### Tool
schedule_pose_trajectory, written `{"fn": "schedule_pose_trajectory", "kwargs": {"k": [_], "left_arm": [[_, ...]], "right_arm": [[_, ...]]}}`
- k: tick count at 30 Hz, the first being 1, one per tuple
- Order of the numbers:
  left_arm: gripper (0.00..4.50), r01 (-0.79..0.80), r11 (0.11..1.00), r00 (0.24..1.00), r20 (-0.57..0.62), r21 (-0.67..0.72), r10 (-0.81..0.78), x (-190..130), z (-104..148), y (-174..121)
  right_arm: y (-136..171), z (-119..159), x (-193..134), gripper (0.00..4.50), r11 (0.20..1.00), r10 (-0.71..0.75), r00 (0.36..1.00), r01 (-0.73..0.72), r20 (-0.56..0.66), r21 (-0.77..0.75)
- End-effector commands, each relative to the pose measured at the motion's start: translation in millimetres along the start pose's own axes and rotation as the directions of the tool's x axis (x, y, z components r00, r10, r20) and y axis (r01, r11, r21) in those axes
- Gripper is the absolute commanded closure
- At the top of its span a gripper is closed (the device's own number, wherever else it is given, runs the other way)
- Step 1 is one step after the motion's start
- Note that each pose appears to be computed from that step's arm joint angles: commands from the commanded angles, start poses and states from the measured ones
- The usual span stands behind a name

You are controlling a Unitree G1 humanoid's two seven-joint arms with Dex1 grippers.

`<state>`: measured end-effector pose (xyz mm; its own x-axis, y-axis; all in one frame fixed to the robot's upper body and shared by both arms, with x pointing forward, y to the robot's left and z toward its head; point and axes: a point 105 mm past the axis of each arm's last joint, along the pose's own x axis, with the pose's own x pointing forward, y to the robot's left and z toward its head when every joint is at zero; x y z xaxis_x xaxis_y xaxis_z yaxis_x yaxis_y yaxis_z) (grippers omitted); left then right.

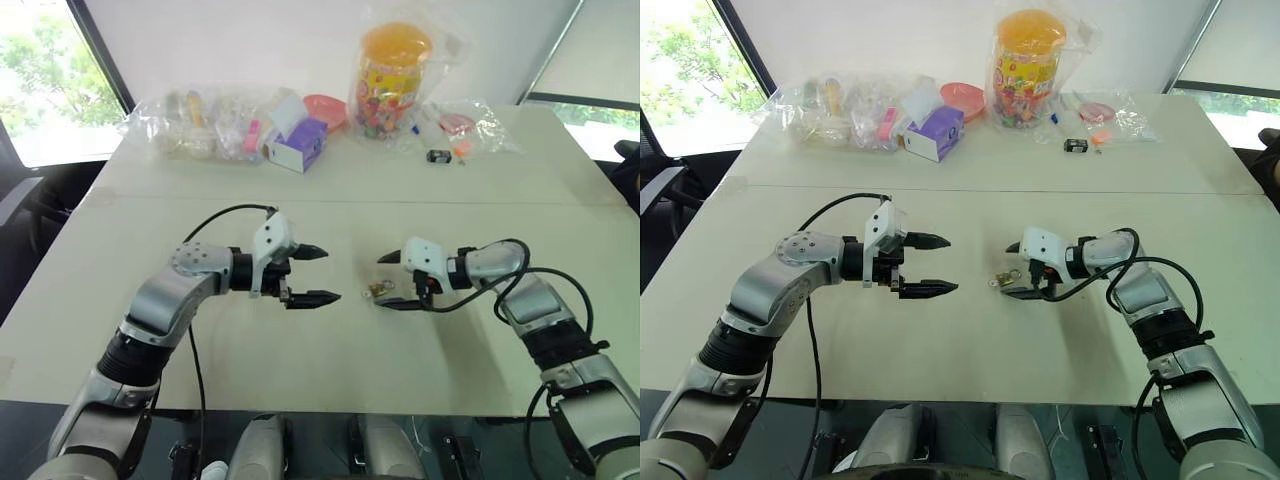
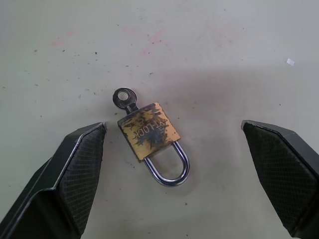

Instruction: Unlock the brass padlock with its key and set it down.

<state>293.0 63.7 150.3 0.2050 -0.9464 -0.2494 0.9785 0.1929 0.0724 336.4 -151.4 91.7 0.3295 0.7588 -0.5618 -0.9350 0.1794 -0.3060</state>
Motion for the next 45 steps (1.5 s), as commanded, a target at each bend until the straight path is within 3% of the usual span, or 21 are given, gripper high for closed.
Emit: {"fn": "schedule_pose_trajectory", "kwargs": {"k": [1,6,7,11,15,19,25,33,40,43,45], "left_arm": [[0.00,-0.005,0.999,1.000,0.025,0.035,0.004,-2,10,-3],[0.00,-0.011,0.999,1.000,0.030,0.032,0.010,-1,9,-3],[0.00,-0.011,0.999,0.999,0.030,0.031,0.010,-1,9,-3],[0.00,-0.011,1.000,0.999,0.030,0.018,0.010,-1,7,-1],[0.00,-0.005,1.000,0.999,0.052,-0.021,0.006,0,8,2],[0.00,0.009,0.997,0.996,0.090,-0.080,-0.001,3,12,10],[0.00,0.060,0.988,0.986,0.162,-0.142,-0.037,11,27,18],[0.00,0.126,0.974,0.968,0.237,-0.189,-0.079,15,48,24],[0.00,0.135,0.972,0.964,0.253,-0.194,-0.083,15,50,25],[0.87,0.136,0.971,0.963,0.257,-0.194,-0.083,15,49,24],[1.83,0.136,0.972,0.963,0.256,-0.194,-0.084,16,47,24]], "right_arm": [[6,-18,7,0.84,0.999,0.019,0.998,-0.017,-0.052,0.040],[11,-26,15,3.33,0.997,0.056,0.995,-0.052,-0.079,0.052],[12,-27,15,3.52,0.997,0.059,0.995,-0.054,-0.085,0.055],[9,-32,7,3.51,1.000,0.010,0.992,-0.011,-0.128,-0.010],[-4,-7,-10,3.51,0.961,-0.156,0.984,0.131,-0.086,-0.242],[-12,52,-36,3.51,0.783,-0.368,0.924,0.371,0.109,-0.500],[3,102,-55,3.51,0.577,-0.465,0.843,0.520,0.270,-0.630],[14,112,-50,3.51,0.547,-0.471,0.834,0.531,0.287,-0.647],[15,117,-48,3.51,0.544,-0.468,0.833,0.535,0.295,-0.646],[15,118,-48,3.51,0.544,-0.466,0.834,0.533,0.295,-0.648],[15,119,-48,3.51,0.542,-0.465,0.834,0.533,0.296,-0.649]]}}
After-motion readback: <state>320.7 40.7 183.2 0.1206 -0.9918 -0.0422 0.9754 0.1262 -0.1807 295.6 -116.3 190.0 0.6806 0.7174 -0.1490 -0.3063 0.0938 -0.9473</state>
